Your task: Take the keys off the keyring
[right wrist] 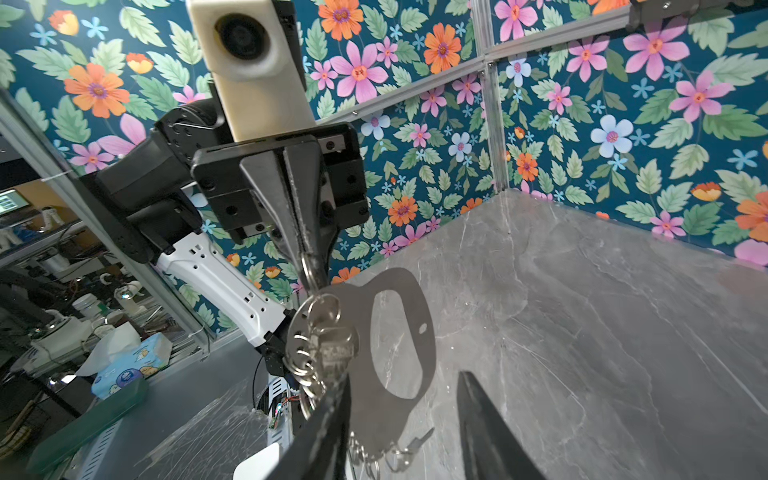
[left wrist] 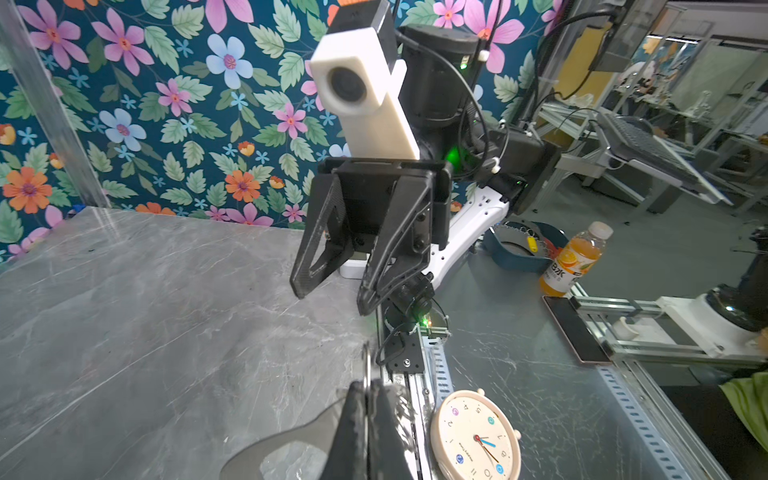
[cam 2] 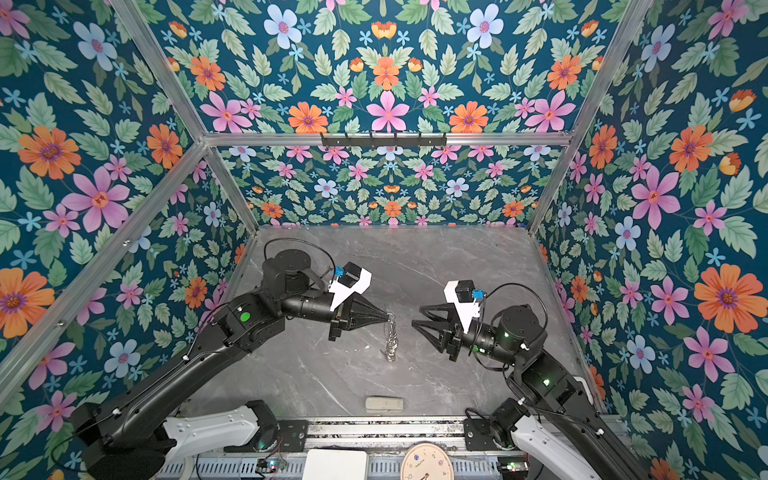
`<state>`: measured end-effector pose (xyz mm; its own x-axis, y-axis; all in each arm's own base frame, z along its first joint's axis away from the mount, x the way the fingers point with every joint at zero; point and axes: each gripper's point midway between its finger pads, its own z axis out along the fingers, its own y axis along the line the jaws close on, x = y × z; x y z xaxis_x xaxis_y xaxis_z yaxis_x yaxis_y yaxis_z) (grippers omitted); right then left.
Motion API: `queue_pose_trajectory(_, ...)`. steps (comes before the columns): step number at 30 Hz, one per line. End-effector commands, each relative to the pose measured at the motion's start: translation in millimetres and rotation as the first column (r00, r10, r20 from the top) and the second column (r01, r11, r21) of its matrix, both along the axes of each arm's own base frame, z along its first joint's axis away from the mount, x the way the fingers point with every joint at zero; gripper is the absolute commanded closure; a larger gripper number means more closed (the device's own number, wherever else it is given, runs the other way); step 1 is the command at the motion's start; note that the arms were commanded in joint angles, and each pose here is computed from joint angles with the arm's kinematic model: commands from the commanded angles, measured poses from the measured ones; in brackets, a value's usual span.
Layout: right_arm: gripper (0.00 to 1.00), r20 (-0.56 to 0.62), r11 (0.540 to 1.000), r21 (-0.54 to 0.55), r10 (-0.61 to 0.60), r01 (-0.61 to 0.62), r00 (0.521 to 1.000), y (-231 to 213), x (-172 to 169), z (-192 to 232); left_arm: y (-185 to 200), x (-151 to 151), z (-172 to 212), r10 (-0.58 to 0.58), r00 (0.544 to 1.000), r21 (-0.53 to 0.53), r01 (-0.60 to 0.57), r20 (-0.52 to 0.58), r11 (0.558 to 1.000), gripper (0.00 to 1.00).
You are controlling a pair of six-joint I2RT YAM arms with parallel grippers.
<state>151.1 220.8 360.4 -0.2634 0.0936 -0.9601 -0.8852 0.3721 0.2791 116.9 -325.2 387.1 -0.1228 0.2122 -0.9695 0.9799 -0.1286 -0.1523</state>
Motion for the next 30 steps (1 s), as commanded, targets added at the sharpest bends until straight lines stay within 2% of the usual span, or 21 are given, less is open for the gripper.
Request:
queue_pose_trajectory(1, 0.57, 0.074, 0.996, 0.076, 0.042, -0.048, 0.996, 2.3, -7.8, 20.3, 0.9, -13.4, 10.1, -0.087, 0.996, -0.044, 0.088, 0.011, 0.995, 1.0)
queue_pose_trajectory(8, 0.6, 0.083, 0.99, 0.097, 0.098, -0.106, 0.992, 7.4, -14.1, 22.0, 3.3, -17.6, 9.3, -0.144, 0.989, -0.055, 0.145, 0.01, 0.988, 1.0)
queue_pose_trajectory(11, 0.62, 0.082, 0.988, 0.099, 0.114, -0.122, 0.99, 8.8, -15.7, 21.5, 8.2, -19.7, 16.4, -0.18, 0.984, -0.092, 0.18, 0.008, 0.979, 1.0)
queue_pose_trajectory(24, 0.6, 0.092, 0.955, 0.161, 0.238, -0.25, 0.967, 20.6, -25.7, 40.5, 16.2, -16.5, 26.3, -0.205, 0.979, -0.15, 0.201, -0.008, 0.968, 1.0)
queue_pose_trajectory(30, 0.61, 0.098, 0.949, 0.168, 0.252, -0.265, 0.963, 22.8, -26.1, 43.3, 17.6, -17.0, 29.7, -0.223, 0.975, -0.167, 0.218, -0.014, 0.962, 1.0)
